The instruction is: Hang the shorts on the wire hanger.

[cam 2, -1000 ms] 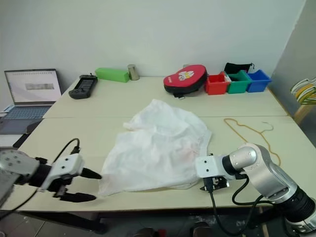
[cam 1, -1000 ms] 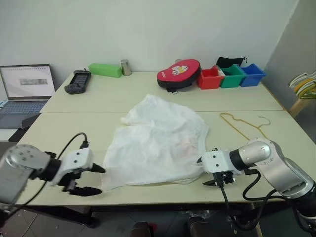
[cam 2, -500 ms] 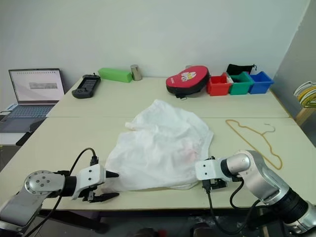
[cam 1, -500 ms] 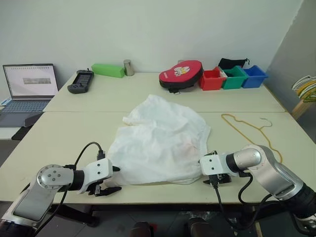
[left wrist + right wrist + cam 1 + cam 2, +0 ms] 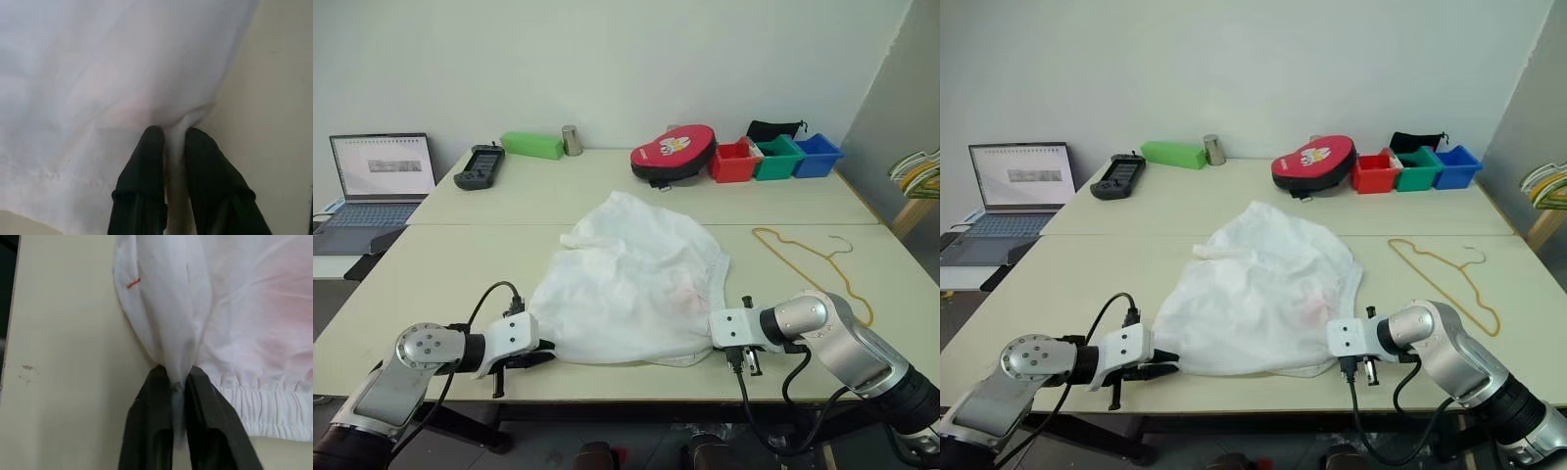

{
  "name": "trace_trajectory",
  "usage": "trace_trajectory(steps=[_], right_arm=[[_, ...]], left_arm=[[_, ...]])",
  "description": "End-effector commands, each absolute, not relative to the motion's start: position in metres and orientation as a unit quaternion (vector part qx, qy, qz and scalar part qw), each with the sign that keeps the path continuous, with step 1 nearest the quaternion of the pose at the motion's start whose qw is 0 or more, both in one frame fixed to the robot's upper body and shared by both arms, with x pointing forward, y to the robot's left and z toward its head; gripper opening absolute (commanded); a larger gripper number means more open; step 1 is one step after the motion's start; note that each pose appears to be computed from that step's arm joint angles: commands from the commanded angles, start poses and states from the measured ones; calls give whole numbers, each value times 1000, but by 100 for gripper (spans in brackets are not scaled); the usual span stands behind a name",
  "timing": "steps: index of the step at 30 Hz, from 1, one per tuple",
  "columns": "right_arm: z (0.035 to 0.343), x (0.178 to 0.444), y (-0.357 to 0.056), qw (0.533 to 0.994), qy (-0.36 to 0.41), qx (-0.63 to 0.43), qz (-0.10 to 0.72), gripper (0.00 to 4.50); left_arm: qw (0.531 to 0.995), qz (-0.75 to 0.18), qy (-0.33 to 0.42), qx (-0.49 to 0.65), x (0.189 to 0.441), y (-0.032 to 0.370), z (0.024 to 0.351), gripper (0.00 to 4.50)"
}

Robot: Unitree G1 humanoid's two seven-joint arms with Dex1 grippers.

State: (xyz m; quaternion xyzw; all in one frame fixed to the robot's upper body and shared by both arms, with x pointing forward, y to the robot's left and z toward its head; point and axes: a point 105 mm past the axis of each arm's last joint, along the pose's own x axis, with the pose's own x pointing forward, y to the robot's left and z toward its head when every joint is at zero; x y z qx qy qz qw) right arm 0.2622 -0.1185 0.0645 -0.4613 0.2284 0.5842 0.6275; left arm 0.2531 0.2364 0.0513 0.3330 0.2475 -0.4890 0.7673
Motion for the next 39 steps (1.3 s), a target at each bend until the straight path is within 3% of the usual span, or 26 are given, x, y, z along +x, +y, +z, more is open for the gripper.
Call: trace_trajectory(steps=[1, 7, 13, 18, 21, 22, 23, 25, 27, 28, 30, 32, 33, 35, 37, 39], right_arm=[[73, 267, -117, 633, 216, -468, 578, 0], [77, 264, -113, 629, 204, -468, 587, 0], [97, 222, -114, 580, 222, -410, 668, 0], [118, 200, -121, 540, 249, -358, 720, 0], [127, 234, -122, 576, 238, -364, 692, 0], [136, 280, -120, 632, 215, -375, 643, 0], [144, 310, -118, 665, 202, -381, 610, 0], [177, 394, -116, 756, 149, -424, 476, 0], [210, 438, -115, 801, 103, -448, 384, 0], [223, 450, -114, 815, 85, -451, 353, 0], [310, 479, -119, 862, -64, -481, 150, 0], [378, 474, -120, 880, -184, -438, 29, 0], [397, 469, -119, 876, -224, -426, 0, 0], [406, 464, -107, 865, -265, -426, -2, 0], [392, 465, -92, 860, -273, -430, 31, 0], [340, 471, -69, 851, -226, -456, 129, 0]], left_arm=[[784, -458, 247, 338, 262, 247, 56, 1], [763, -509, 264, 298, 238, 235, 64, 1], [676, -614, 340, 223, 173, 225, 89, 1], [664, -630, 347, 203, 175, 223, 113, 1], [704, -588, 298, 263, 221, 228, 119, 1], [768, -497, 229, 333, 281, 243, 132, 1], [796, -438, 183, 375, 320, 249, 144, 1], [864, -233, 75, 440, 406, 270, 204, 1], [883, -107, 21, 457, 436, 286, 252, 1], [885, -71, 6, 460, 442, 291, 267, 1], [880, 78, -90, 460, 440, 309, 343, 1], [856, 178, -162, 457, 425, 322, 394, 1], [844, 210, -186, 457, 417, 327, 409, 1], [826, 244, -218, 459, 405, 335, 423, 1], [815, 244, -228, 474, 402, 337, 419, 1], [834, 185, -174, 490, 413, 341, 380, 1]])
